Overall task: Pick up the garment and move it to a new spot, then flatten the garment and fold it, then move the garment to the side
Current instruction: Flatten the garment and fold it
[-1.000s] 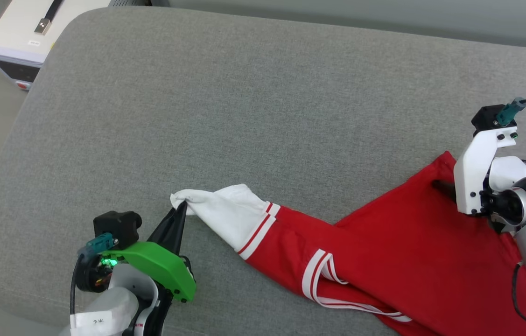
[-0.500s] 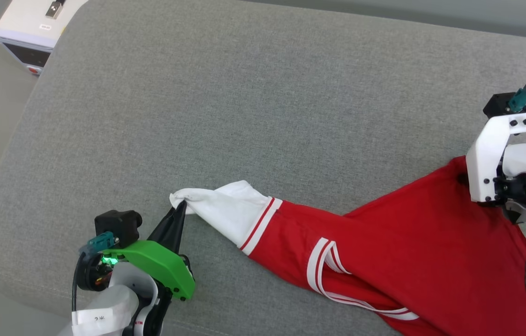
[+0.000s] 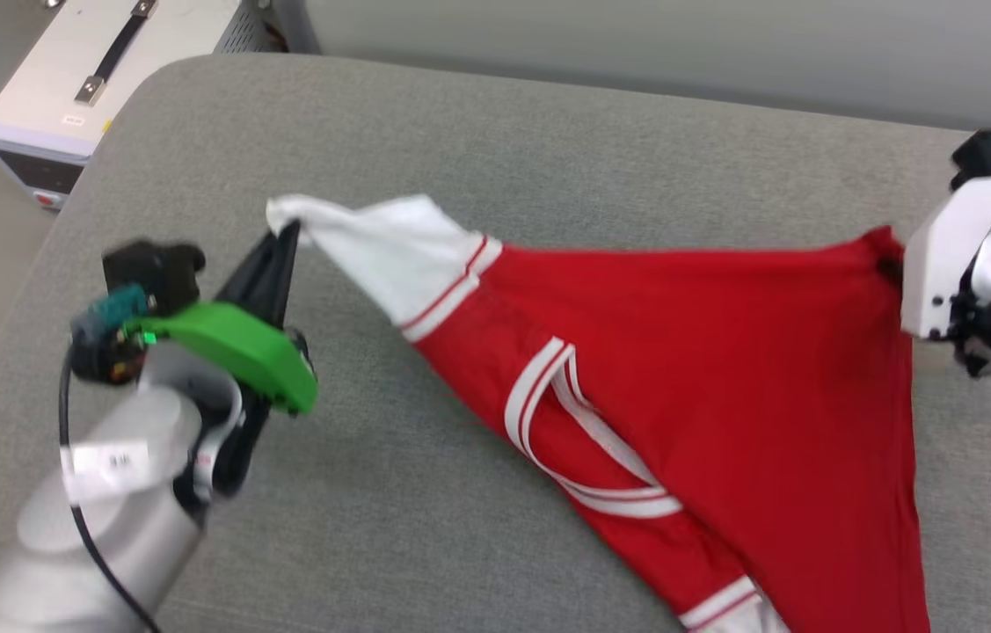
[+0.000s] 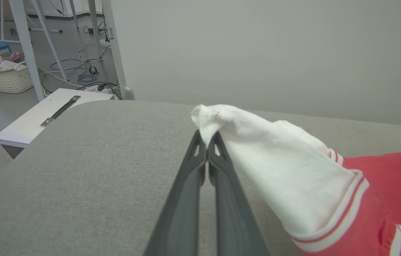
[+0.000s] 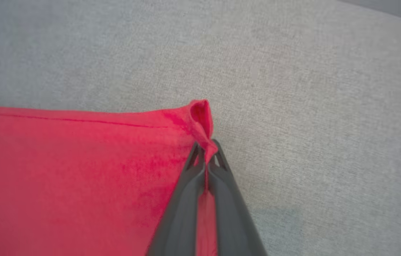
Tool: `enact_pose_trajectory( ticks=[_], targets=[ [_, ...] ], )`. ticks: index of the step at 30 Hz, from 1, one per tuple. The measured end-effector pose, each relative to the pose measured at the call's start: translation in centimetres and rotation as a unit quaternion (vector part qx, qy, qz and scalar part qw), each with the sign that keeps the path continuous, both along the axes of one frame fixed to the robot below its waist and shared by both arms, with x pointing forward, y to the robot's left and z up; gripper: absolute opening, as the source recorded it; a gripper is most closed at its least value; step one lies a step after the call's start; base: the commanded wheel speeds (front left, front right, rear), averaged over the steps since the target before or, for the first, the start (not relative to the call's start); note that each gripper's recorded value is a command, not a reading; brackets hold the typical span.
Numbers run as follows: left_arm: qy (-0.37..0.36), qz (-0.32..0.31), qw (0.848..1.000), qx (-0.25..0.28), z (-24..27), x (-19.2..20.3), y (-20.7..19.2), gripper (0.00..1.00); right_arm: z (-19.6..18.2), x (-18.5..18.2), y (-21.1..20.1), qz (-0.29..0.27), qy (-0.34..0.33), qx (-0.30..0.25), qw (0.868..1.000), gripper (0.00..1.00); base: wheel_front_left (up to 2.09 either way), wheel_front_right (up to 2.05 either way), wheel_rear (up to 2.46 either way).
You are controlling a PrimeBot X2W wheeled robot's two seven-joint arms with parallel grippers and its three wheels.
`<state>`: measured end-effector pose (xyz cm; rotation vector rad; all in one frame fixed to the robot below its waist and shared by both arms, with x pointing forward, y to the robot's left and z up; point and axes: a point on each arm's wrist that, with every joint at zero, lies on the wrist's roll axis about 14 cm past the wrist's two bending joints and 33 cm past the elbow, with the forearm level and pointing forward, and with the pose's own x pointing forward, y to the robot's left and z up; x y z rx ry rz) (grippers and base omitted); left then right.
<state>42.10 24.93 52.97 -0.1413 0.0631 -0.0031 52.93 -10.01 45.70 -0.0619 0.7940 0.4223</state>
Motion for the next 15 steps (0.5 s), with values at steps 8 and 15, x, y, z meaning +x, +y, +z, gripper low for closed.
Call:
enact_pose_trajectory(
  ticks=[8,15],
  targets=[
    [-0.08,-0.04,0.995,0.033,8.2,6.7,-1.3,0.0,8.4,4.0,-2.1,-0.049,-0.154,0.026,0.986,0.0,0.0,0.0,0.0],
    [-0.135,-0.054,0.985,0.096,15.1,12.1,-1.8,0.0,17.0,7.2,-3.1,-0.077,-0.275,0.044,0.957,0.0,0.0,0.0,0.0]
  ],
)
